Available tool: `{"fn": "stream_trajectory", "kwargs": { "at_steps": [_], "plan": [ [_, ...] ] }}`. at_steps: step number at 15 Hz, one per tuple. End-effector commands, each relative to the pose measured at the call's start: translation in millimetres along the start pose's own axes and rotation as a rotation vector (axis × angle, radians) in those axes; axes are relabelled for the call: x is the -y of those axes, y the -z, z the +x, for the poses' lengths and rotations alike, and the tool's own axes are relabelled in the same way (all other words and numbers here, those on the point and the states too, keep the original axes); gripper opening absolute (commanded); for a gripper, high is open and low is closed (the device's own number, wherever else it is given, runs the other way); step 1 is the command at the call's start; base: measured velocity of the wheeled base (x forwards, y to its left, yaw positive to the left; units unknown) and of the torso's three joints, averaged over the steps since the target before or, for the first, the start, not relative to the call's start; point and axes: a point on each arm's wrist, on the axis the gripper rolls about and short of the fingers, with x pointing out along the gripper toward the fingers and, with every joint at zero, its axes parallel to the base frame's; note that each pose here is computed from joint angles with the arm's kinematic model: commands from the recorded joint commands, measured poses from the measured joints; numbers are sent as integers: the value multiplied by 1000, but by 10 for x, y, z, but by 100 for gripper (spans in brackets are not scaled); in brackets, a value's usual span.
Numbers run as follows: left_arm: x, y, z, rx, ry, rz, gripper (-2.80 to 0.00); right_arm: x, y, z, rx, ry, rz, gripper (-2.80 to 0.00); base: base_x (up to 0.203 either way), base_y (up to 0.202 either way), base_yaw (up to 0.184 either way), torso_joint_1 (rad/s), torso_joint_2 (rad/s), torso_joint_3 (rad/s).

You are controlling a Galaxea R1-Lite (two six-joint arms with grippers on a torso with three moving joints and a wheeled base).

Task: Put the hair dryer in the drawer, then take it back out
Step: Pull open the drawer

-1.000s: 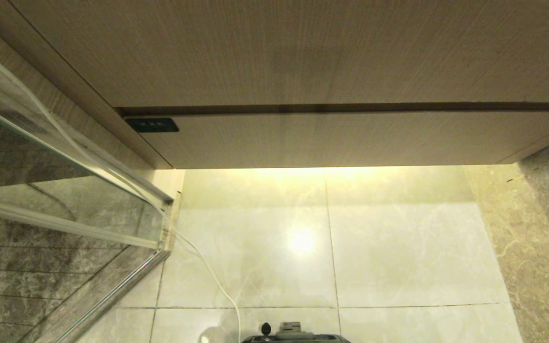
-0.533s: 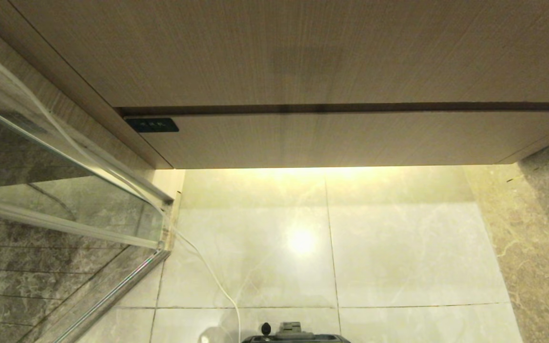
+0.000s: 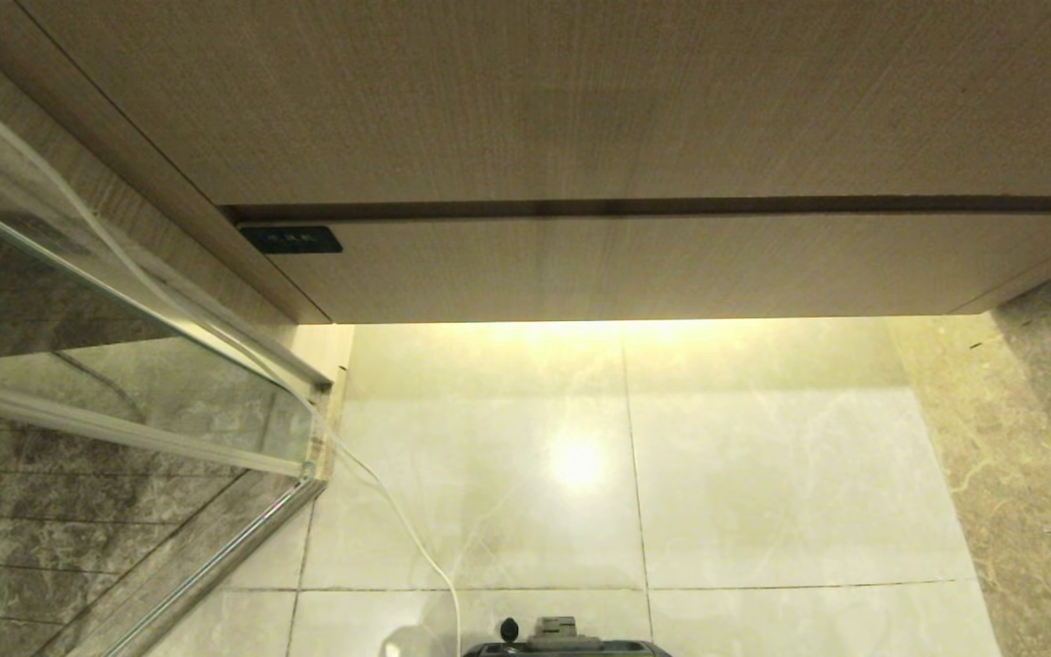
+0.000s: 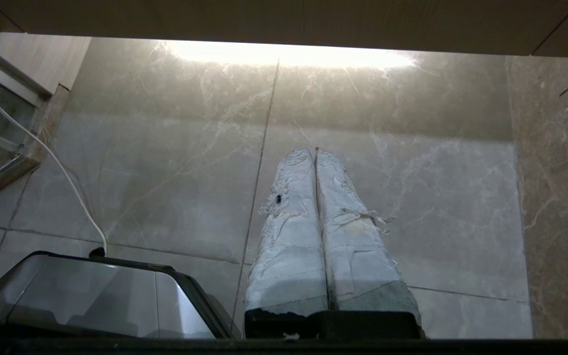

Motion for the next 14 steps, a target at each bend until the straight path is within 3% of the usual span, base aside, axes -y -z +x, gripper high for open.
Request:
{"fn": "stream_trajectory", "kwargs": {
  "at_steps": [1, 4, 5, 8, 10, 12, 14],
  "plan": [
    [0, 4, 1, -1, 0, 0, -280, -5, 128, -11, -14, -2, -20, -280, 0, 0, 0, 0, 0, 0],
    [0, 4, 1, -1, 0, 0, -280, 3, -203, -80, 100, -13, -18, -280, 0, 0, 0, 0, 0, 0],
    [0, 4, 1, -1, 0, 0, -280, 11, -461, -110, 145, -22, -19, -280, 0, 0, 0, 0, 0, 0],
    [0, 4, 1, -1, 0, 0, -280, 46, -1431, 49, 164, -47, -25, -280, 0, 0, 0, 0, 0, 0],
    [0, 4, 1, -1, 0, 0, -280, 61, -1858, 391, 79, -131, -31, -280, 0, 0, 0, 0, 0, 0],
    [0, 4, 1, -1, 1, 0, -280, 16, -2001, 794, -40, -217, -82, -280, 0, 0, 0, 0, 0, 0],
    [0, 4, 1, -1, 0, 0, -280, -62, -2022, 1185, -145, -278, -191, -280, 0, 0, 0, 0, 0, 0]
  ]
}}
